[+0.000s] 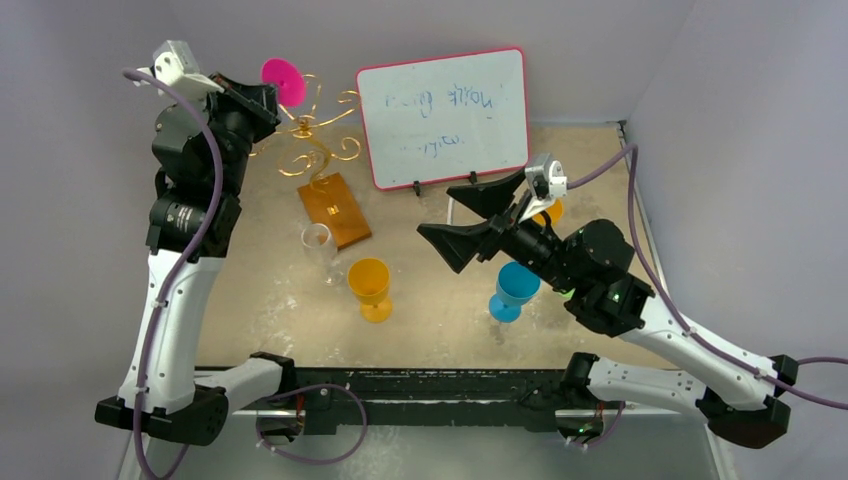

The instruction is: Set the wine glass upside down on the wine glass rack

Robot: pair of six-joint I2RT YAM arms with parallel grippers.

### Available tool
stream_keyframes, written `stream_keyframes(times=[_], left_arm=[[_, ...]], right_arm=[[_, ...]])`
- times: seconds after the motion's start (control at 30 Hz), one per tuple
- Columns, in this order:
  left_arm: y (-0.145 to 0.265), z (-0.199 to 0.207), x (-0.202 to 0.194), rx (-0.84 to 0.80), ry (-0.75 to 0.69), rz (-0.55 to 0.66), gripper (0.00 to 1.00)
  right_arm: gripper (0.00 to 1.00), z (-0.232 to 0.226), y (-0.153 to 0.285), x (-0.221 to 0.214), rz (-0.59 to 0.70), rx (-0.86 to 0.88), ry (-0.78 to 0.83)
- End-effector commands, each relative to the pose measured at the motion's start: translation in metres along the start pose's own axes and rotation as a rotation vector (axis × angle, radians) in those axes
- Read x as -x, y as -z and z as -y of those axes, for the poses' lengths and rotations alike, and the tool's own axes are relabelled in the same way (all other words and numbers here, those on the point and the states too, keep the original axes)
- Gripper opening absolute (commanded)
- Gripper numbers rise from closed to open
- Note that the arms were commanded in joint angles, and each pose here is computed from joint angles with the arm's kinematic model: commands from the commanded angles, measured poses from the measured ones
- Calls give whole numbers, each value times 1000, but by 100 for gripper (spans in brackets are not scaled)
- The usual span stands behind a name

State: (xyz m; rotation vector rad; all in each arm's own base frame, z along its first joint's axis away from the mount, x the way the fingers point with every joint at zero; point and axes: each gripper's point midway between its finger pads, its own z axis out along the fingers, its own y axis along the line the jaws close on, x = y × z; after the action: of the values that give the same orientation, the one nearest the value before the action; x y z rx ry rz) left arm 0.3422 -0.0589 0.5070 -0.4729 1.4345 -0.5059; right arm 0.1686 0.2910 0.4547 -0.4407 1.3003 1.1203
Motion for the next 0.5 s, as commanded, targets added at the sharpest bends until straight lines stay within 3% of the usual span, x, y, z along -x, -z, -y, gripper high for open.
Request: stream_keyframes(times=[0.0, 0.33, 0.47], left_arm=[[1, 24, 49, -70, -4, 168, 0], [-10, 23, 79, -39, -40, 315, 0], [-31, 21, 75, -32, -60, 306, 0]], right_arm=[[100, -5, 7, 24, 70, 5, 12], [100, -5, 9, 26, 76, 12, 27], [100, -9, 9, 30, 83, 24, 32]])
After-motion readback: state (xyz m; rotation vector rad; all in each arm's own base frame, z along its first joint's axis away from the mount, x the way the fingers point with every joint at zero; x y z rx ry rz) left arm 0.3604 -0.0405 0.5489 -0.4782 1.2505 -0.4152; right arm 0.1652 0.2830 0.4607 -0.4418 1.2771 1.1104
